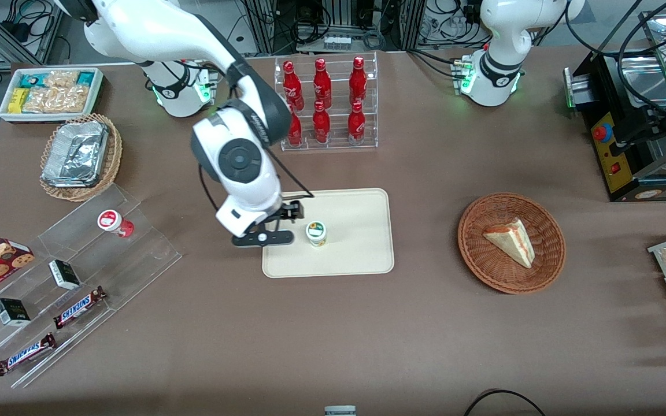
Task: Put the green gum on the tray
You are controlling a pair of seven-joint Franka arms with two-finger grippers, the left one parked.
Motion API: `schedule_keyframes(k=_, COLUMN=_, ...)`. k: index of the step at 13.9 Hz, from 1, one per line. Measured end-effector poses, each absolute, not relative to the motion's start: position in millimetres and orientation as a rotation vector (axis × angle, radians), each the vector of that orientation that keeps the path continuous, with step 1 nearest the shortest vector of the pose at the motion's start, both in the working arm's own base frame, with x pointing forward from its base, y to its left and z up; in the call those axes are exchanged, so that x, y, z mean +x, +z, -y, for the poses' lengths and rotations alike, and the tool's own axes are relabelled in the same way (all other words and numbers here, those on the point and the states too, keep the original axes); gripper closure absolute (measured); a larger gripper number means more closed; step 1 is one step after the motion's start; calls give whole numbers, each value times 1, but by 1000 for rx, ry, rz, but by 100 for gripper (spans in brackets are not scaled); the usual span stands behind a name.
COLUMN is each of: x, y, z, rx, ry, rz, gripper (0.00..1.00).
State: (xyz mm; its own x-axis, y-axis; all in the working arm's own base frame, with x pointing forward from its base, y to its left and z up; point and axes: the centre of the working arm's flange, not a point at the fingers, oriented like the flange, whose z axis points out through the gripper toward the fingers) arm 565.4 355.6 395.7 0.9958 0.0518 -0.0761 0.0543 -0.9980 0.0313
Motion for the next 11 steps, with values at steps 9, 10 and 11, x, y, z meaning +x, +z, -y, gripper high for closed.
schedule_keyframes(k=9, x=605, y=458, z=-200, rx=3149, ry=-210, rz=51, gripper=0)
schedule_keyframes(k=10, x=607, y=466, z=-179, rx=3153, ry=-210, rz=88, gripper=0)
schedule_keyframes(k=11, x=608, y=472, z=-158, rx=3155, ry=-209, rz=128, gripper=0)
